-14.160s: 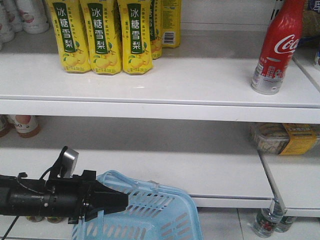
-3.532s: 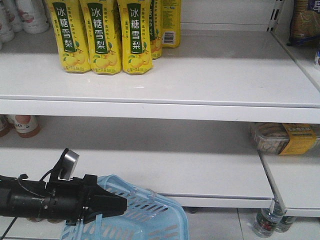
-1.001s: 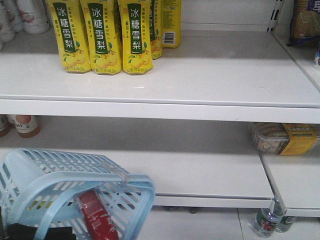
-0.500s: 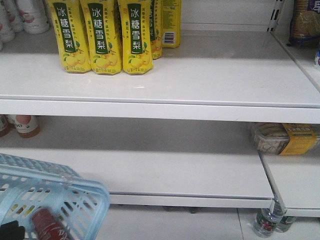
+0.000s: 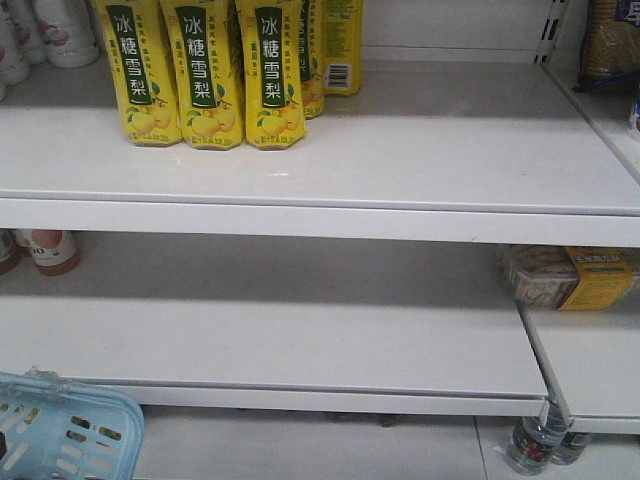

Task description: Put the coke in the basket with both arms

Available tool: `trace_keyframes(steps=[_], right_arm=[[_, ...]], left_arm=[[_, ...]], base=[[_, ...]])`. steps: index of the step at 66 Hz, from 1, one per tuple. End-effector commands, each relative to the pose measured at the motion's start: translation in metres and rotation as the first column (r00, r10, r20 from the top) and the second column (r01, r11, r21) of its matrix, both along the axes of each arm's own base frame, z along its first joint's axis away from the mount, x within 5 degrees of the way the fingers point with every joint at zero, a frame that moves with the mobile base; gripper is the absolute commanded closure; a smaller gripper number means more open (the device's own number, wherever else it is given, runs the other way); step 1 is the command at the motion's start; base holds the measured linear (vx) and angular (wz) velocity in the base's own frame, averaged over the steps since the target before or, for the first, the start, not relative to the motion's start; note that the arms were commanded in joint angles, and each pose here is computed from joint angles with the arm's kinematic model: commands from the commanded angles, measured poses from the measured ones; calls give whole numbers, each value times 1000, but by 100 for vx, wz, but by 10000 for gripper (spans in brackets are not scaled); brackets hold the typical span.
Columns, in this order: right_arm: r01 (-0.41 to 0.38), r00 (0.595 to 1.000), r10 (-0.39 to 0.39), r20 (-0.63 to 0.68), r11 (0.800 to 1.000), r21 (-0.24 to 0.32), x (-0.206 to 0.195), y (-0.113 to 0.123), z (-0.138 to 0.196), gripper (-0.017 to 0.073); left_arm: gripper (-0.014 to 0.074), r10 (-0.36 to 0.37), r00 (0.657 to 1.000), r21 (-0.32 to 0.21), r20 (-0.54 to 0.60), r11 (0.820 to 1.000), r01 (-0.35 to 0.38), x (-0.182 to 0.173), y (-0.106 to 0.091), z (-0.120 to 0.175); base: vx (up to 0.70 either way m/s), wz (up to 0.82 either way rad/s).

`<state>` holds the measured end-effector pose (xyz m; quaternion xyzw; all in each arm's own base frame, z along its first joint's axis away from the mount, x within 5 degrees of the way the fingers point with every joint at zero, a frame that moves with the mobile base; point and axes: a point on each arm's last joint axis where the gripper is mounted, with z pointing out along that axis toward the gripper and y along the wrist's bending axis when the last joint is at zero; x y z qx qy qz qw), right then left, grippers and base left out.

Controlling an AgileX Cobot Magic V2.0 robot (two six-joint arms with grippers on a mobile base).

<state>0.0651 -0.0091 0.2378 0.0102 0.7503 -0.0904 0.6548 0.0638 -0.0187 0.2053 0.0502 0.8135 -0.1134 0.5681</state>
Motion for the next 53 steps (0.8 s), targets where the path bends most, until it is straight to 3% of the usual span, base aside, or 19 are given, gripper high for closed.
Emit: trace_keyframes(steps=[1, 14, 38, 47, 53], right_arm=[[17, 996, -15, 84, 1000, -17, 2, -2, 15, 569], [17, 996, -15, 84, 1000, -17, 2, -2, 15, 569], [17, 996, -15, 83, 1000, -16, 2, -2, 15, 569], [17, 996, -15, 83, 1000, -16, 2, -2, 15, 569], [17, 996, -15, 83, 1000, -17, 2, -2, 15, 569]], left_arm=[[599, 58, 961, -3, 269, 998, -60, 7, 5, 21], [599, 59, 919, 69, 389, 993, -93, 3, 8, 2], [599, 139, 900, 45, 414, 984, -173, -6, 14, -4], [599, 127, 894, 90, 430, 979, -182, -8, 15, -4], [599, 127, 894, 91, 429, 979, -182, -8, 15, -4]], base=[[0, 0], [0, 0], [0, 0], [0, 0], [0, 0]])
